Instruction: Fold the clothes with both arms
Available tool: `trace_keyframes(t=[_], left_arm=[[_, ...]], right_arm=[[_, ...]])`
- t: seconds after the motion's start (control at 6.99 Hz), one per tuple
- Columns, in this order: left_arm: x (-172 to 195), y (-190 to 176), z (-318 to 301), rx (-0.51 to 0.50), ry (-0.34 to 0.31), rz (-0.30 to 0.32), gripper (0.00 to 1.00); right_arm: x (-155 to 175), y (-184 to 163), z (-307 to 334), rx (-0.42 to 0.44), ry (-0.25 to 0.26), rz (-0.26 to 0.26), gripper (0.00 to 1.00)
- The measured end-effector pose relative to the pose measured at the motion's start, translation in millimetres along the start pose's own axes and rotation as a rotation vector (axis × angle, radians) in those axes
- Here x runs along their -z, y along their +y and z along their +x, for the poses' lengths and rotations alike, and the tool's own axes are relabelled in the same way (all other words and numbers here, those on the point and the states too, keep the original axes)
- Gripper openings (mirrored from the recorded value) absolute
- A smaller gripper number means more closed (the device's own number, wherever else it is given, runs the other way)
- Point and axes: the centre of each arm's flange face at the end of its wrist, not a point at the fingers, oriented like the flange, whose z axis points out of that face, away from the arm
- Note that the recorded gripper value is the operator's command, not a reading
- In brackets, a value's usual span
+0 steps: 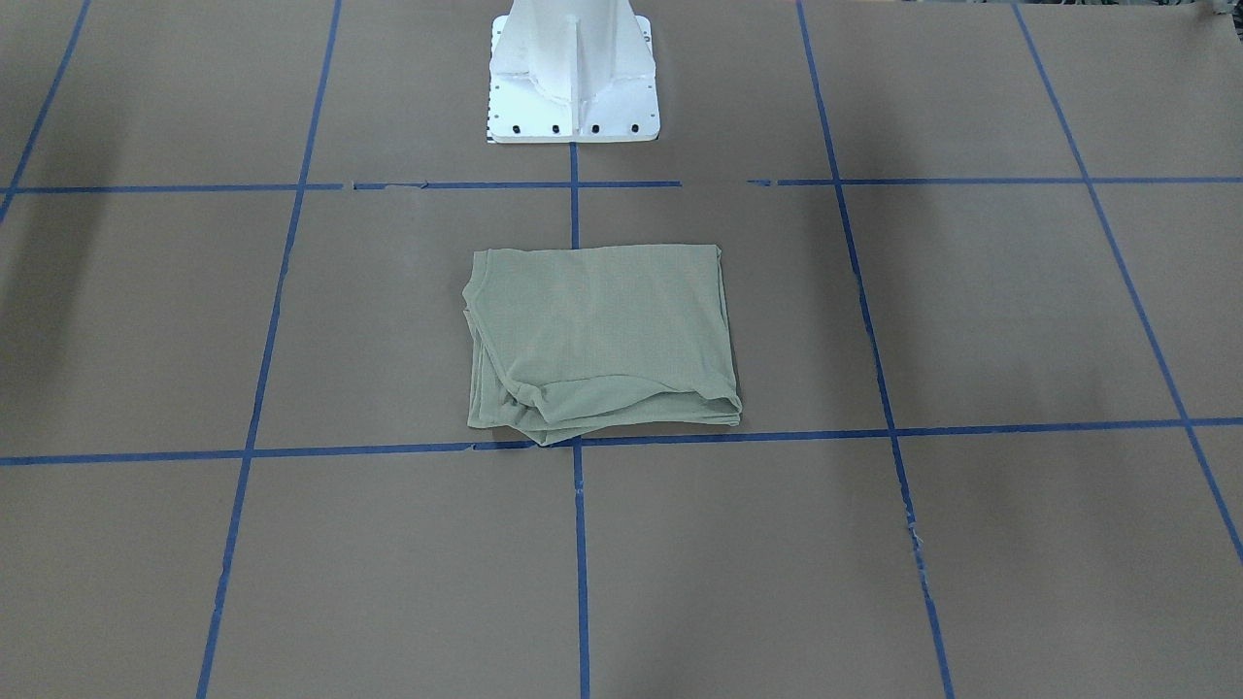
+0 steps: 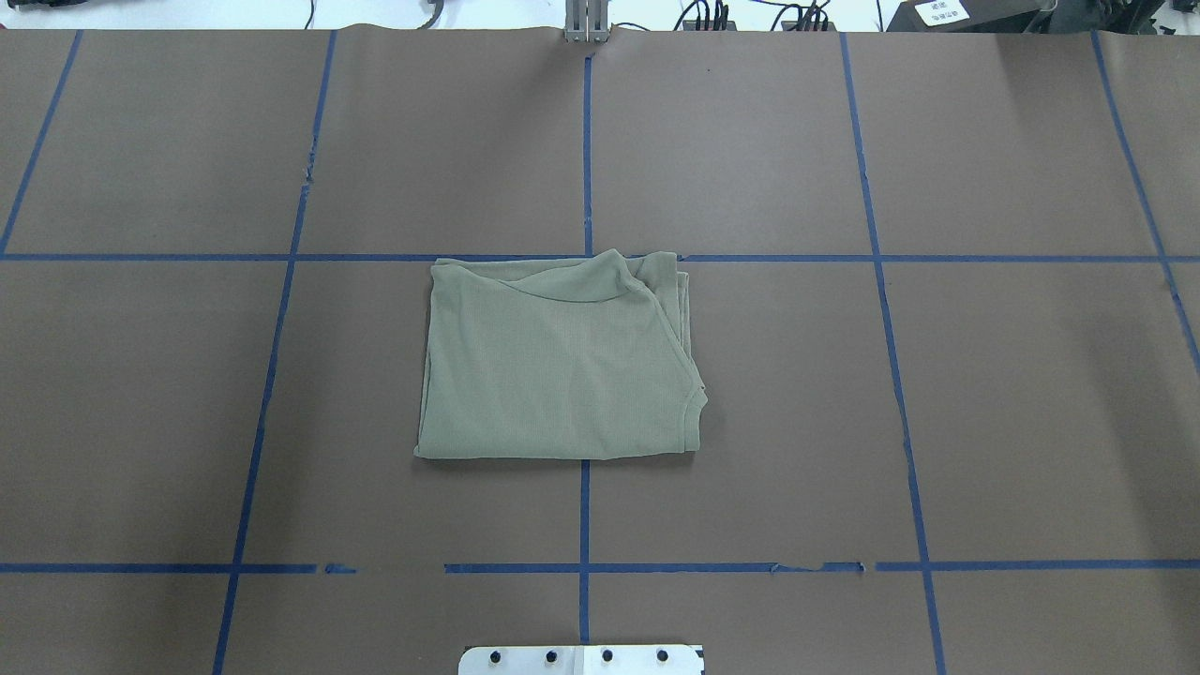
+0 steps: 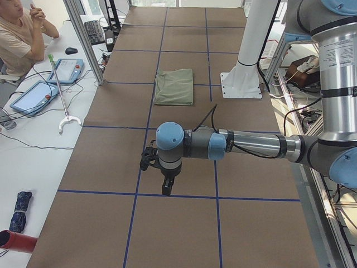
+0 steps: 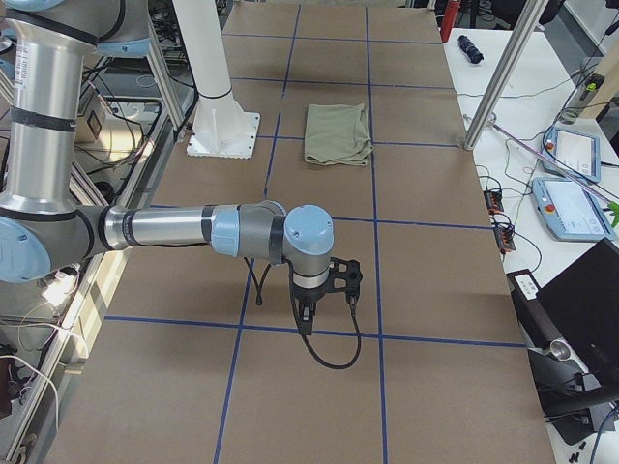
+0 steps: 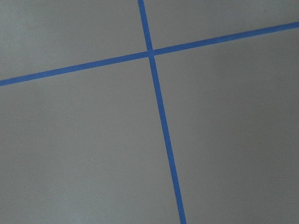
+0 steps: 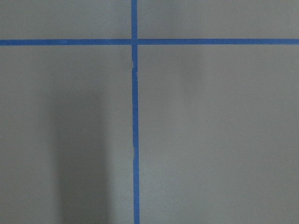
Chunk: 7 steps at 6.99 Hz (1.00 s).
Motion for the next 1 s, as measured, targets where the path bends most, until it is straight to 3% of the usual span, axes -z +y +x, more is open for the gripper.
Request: trace_keyframes(t=[0.57,1.0], left_arm=[[-2.5,1.9,-2.8,0.008,-0.001,-0.008,1.00],[-5.4,3.7,-5.9,0.016,0.000,-0.015,1.00]], right_arm=[[-1.6,-2.8,-5.6,0.029,-0.039,0.032,1.00],[-2.7,-2.1,-5.0,0.031,-0.039,0.033,1.00]])
